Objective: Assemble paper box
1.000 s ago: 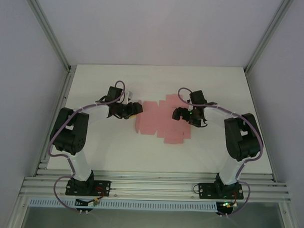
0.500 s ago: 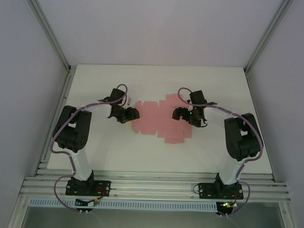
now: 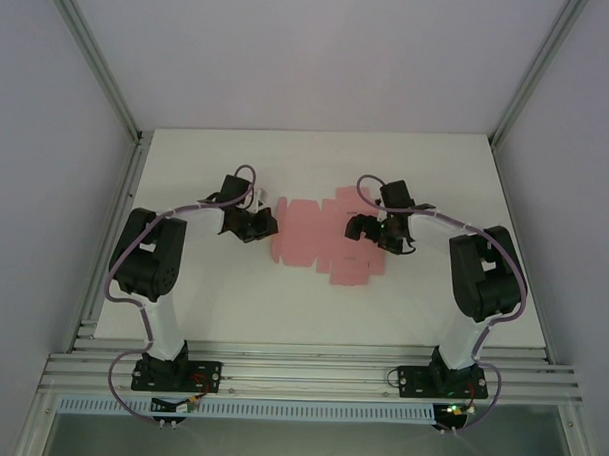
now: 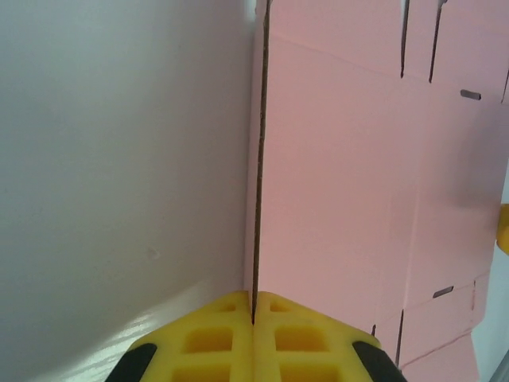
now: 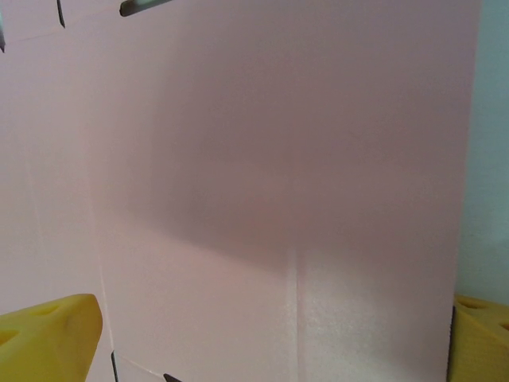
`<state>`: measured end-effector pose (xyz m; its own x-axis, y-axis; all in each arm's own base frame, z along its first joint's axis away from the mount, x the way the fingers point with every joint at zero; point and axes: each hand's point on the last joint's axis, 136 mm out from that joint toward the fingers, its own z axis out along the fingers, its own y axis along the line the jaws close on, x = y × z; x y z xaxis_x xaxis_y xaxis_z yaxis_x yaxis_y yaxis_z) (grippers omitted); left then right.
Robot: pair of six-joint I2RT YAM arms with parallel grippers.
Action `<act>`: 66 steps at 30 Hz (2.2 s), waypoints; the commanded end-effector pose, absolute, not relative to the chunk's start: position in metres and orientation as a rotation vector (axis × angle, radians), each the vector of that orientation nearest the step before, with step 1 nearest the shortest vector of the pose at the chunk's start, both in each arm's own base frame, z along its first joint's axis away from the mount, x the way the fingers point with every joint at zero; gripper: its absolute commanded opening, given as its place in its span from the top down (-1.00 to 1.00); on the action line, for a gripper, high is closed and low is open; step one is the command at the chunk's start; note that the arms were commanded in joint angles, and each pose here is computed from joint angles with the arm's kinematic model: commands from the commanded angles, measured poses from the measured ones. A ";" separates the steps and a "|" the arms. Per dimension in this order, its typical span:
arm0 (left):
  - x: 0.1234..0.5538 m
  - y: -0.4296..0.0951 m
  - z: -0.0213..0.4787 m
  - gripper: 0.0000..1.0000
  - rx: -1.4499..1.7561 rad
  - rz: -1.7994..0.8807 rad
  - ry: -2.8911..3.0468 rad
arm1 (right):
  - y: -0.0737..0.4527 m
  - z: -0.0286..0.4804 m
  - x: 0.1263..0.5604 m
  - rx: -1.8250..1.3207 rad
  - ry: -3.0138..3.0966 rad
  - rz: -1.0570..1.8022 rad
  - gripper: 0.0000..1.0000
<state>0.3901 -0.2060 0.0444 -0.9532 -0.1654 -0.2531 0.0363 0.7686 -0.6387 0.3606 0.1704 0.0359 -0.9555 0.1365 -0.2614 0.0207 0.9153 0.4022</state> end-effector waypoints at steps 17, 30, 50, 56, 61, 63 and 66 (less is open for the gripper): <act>0.345 -0.213 0.178 1.00 0.191 -1.208 2.164 | 0.170 0.166 0.317 -0.183 2.155 1.369 -0.59; 0.334 -0.217 0.185 1.00 0.237 -1.279 2.118 | 0.168 0.166 0.327 -0.173 2.190 1.326 0.51; 0.340 -0.116 0.241 -0.99 -0.136 -0.648 2.192 | 0.185 0.234 0.240 -1.211 2.304 0.834 1.00; 0.343 -0.116 0.273 -0.99 -0.156 -0.680 2.136 | 0.186 0.279 0.214 -1.619 2.048 0.848 1.00; 0.342 -0.125 0.269 -0.99 -0.079 -0.709 2.143 | 0.174 0.231 0.238 -1.677 2.354 0.706 0.98; 0.340 -0.144 0.269 -0.99 0.071 -0.802 2.127 | 0.173 0.212 0.254 -1.732 2.409 0.632 0.91; 0.336 -0.189 0.289 -0.99 0.386 -1.055 1.951 | 0.179 0.188 0.296 -1.809 2.347 0.456 0.90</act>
